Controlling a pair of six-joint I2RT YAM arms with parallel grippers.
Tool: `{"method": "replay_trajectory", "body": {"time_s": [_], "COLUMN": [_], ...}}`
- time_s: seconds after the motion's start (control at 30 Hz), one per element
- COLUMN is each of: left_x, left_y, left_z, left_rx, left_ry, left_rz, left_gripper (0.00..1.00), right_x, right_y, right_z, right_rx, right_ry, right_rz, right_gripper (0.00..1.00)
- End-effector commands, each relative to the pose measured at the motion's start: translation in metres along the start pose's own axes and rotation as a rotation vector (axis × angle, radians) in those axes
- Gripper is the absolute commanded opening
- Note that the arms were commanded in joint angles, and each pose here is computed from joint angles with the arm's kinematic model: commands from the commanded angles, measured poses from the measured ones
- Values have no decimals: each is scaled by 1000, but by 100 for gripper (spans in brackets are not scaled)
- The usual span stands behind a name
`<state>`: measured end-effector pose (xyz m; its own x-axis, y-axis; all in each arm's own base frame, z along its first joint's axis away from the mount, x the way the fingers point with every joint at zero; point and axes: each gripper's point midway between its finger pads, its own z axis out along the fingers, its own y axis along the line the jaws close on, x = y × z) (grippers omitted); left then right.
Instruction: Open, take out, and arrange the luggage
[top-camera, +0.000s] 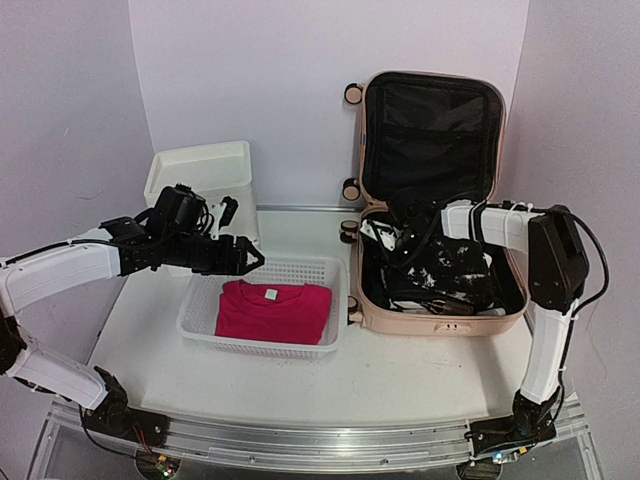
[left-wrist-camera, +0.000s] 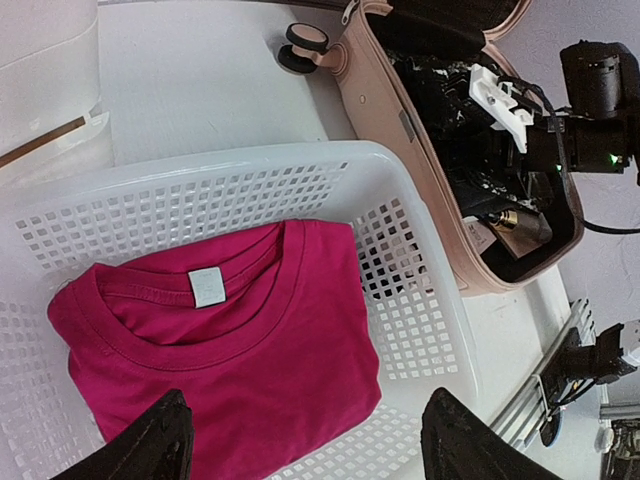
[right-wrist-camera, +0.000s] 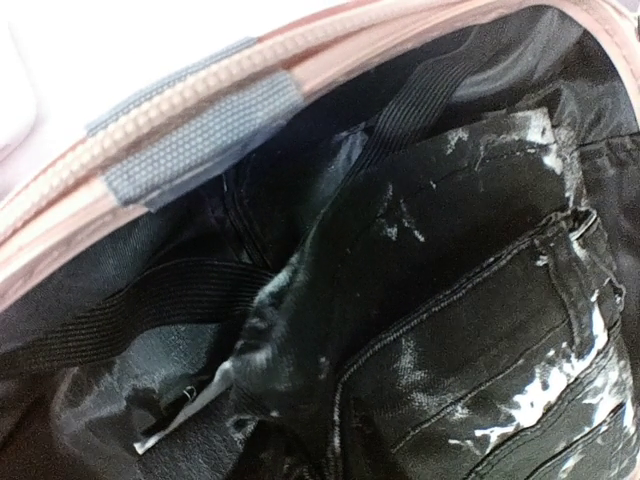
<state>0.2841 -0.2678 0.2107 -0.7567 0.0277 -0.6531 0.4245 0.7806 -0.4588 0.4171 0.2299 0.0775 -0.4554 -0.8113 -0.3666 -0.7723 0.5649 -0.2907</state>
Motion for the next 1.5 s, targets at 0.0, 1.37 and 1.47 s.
{"method": "replay_trajectory", "body": {"time_s": [0.0, 1.37, 1.47], "left_x": [-28, -40, -37], "left_y": [-21, -81, -93], "left_z": [-15, 70, 84], "left_rx": [74, 344, 344], "left_ry": [-87, 288, 343], "left_rz": [-2, -1023, -1087], "left_gripper": [79, 92, 93], "right_x": [-20, -89, -91], "right_y": [-25, 66, 88], "right_z": [-29, -221, -221], "right_rx": [50, -223, -259], "right_ry": [-115, -549, -553], "right_rz": [55, -4, -61], "right_gripper": [6, 0, 0]}}
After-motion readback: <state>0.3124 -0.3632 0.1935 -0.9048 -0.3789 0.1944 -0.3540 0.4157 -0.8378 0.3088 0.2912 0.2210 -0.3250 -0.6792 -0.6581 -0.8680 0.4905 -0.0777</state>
